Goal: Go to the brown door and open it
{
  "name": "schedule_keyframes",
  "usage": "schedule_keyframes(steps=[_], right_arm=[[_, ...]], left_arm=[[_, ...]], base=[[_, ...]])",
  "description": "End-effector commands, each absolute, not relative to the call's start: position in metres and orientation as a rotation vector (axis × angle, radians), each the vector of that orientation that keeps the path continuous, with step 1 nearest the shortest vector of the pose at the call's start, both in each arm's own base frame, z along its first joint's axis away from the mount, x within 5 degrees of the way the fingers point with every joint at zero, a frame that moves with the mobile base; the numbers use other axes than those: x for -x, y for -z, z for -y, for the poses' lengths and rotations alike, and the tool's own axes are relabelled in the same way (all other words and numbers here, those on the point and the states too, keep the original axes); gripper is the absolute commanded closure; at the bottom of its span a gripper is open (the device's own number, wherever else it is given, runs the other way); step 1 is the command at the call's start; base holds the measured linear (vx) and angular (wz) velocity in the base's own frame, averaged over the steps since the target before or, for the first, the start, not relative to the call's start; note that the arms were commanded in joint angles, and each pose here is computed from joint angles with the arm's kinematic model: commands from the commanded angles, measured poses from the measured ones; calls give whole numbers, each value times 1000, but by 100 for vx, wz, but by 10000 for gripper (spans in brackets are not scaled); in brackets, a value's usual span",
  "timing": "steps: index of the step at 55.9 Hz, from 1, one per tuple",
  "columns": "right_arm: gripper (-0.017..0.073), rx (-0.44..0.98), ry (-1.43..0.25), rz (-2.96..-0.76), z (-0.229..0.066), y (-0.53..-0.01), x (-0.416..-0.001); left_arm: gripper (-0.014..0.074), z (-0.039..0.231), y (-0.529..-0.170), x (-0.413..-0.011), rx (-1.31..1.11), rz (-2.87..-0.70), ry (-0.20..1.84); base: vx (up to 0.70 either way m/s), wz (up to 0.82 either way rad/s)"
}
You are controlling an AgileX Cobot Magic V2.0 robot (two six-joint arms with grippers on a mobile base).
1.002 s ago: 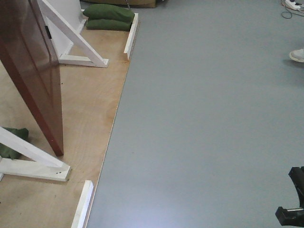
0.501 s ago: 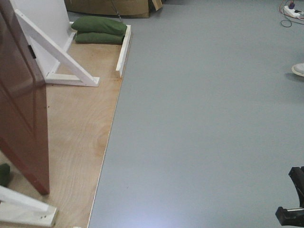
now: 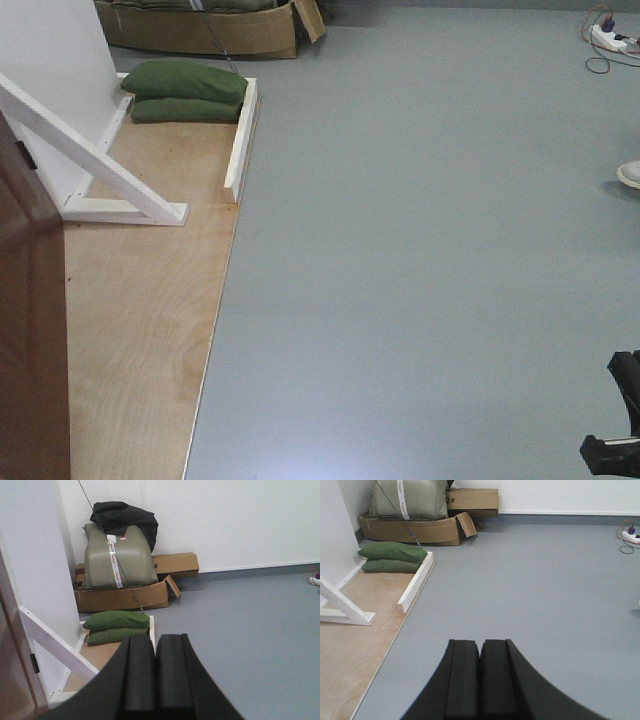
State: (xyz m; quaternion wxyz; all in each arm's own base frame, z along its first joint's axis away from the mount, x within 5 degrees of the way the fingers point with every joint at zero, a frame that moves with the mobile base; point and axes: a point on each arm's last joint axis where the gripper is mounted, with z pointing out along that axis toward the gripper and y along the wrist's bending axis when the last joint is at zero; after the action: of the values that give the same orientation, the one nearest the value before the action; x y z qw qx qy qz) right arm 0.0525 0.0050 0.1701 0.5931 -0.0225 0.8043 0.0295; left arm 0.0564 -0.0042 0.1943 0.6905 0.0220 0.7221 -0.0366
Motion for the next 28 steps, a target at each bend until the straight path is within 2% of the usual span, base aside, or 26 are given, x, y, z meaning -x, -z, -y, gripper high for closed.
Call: schedule_keyframes(steps=[1, 28], right_arm=[[559, 56, -60, -1791, -5, -176, -54], [559, 56, -60, -1791, -5, -176, -54]], left_arm=[[527, 5, -209, -54, -41, -1498, 106], [527, 5, -209, -54, -41, -1498, 106]], base=[[35, -6], [28, -8]])
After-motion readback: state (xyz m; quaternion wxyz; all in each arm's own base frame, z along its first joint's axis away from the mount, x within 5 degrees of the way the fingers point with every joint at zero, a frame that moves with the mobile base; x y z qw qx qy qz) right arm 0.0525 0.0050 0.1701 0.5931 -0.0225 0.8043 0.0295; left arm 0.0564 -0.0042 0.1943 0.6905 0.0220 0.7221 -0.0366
